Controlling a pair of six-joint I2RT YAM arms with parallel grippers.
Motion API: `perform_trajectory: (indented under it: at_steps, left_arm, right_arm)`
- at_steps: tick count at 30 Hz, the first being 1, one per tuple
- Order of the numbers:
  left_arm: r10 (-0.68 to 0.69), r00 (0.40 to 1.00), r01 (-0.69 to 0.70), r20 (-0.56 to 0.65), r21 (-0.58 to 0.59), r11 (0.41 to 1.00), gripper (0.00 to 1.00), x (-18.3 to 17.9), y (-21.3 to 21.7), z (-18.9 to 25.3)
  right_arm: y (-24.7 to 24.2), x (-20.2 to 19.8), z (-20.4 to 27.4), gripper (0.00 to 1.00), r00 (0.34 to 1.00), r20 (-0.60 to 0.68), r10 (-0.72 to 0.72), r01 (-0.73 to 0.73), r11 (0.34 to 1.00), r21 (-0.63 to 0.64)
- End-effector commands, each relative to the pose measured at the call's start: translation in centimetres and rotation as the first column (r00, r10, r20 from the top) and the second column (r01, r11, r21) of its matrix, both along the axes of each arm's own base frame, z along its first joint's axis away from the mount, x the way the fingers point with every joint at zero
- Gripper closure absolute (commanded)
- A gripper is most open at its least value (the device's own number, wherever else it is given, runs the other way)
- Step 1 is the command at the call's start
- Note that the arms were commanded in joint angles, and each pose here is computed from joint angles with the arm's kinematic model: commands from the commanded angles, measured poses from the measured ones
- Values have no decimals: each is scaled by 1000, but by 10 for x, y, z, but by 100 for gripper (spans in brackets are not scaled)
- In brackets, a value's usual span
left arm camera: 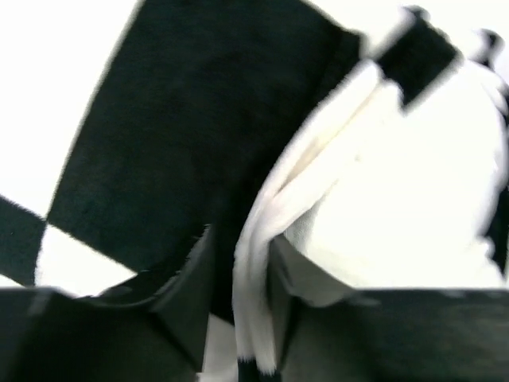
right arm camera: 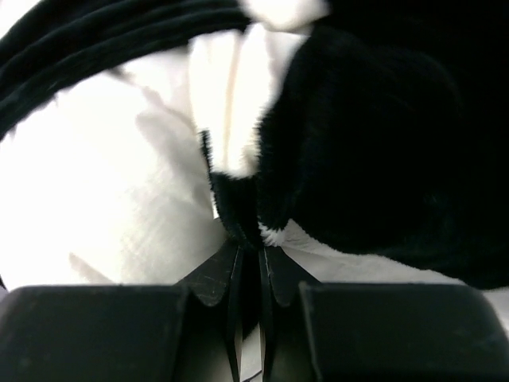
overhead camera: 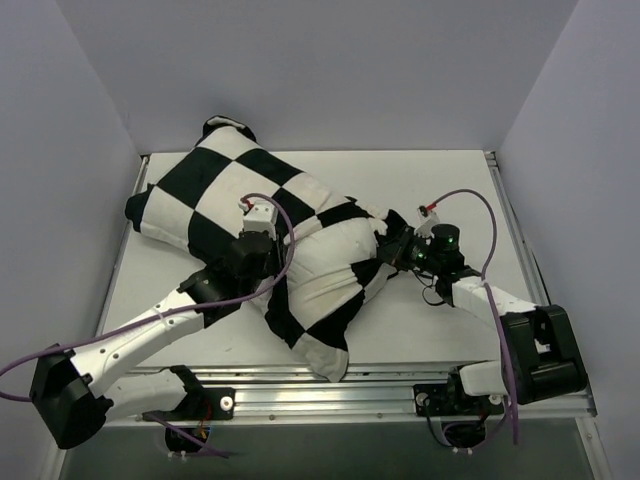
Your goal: Remove the pillowcase from the pillow
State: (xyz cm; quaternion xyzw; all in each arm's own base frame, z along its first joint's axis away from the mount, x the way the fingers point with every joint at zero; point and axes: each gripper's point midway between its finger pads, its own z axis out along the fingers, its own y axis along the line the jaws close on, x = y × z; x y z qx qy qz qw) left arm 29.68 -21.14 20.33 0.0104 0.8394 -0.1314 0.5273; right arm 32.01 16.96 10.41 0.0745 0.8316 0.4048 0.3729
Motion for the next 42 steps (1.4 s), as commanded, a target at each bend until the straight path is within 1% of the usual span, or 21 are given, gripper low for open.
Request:
perform_trajectory:
  at_steps: [1,2,3,4,6,8,12,15,17,18,19,20,23,25,27,28,30,33,35,39,42]
  left_arm:
    - [-223,963,211,152,95,973,58,-13,-25,42]
    - [-279,945,260,170,123,958,51,-15,-34,48]
    - [-340,923,322,181,124,939,47,-21,-49,55]
    - [-367,905,345,213,133,929,42,-20,-57,74]
    - [-403,894,375,196,164,912,32,-17,-74,75]
    - [-436,879,401,194,195,895,31,-16,-96,86]
    - [-419,881,382,218,192,904,35,-9,-127,100]
    - [-381,905,349,191,182,919,36,0,-142,93]
    - [-335,933,307,130,196,931,36,6,-147,72]
    - [-310,943,285,124,185,940,36,9,-149,74]
    - [-281,956,259,89,203,944,36,10,-145,63]
    - [-232,971,216,65,194,957,36,14,-144,52]
    - [-159,987,155,9,171,973,36,16,-142,37]
    - [-131,991,134,-27,148,980,36,15,-144,28]
    - [-78,995,87,-57,180,980,34,18,-138,15]
    - [-66,996,75,-56,174,982,32,20,-140,18]
    - [-29,998,42,-63,208,977,23,24,-138,9]
    - [32,996,-8,-87,262,965,13,27,-130,-3]
    - [53,994,-25,-96,267,963,10,31,-130,-8]
    - [105,987,-66,-120,292,954,8,36,-121,-23]
    - [155,976,-98,-155,325,940,12,39,-110,-44]
  right_arm:
    - [28,-1,50,100,975,176,135,-145,988,47]
    - [35,-3,55,100,970,186,155,-168,984,54]
    - [38,-1,65,100,963,216,161,-178,982,60]
    - [42,-1,69,100,960,221,170,-189,980,66]
    - [52,-4,78,100,951,244,189,-213,974,74]
    - [57,-3,83,100,948,257,188,-210,976,61]
    - [60,-6,81,100,950,254,183,-190,982,3]
    - [57,-7,77,100,952,252,174,-177,984,-10]
    - [56,-7,75,100,954,248,171,-173,985,-12]
    - [56,-8,75,100,954,247,169,-171,985,-12]
    - [55,-7,74,100,955,247,165,-166,986,-16]
    - [55,-8,74,100,954,249,165,-165,986,-19]
    - [50,-7,71,99,958,244,148,-142,989,-44]
    - [49,-7,68,99,960,241,145,-136,989,-53]
    - [49,-7,66,99,960,240,142,-132,990,-57]
    - [49,-8,65,99,961,238,142,-132,989,-60]
    - [49,-9,63,99,961,235,144,-132,989,-67]
    - [47,-10,62,99,961,240,136,-119,989,-85]
    - [46,-10,63,99,962,242,129,-109,989,-95]
    - [46,-11,60,99,962,241,128,-106,989,-103]
    - [47,-13,57,99,962,239,130,-108,989,-101]
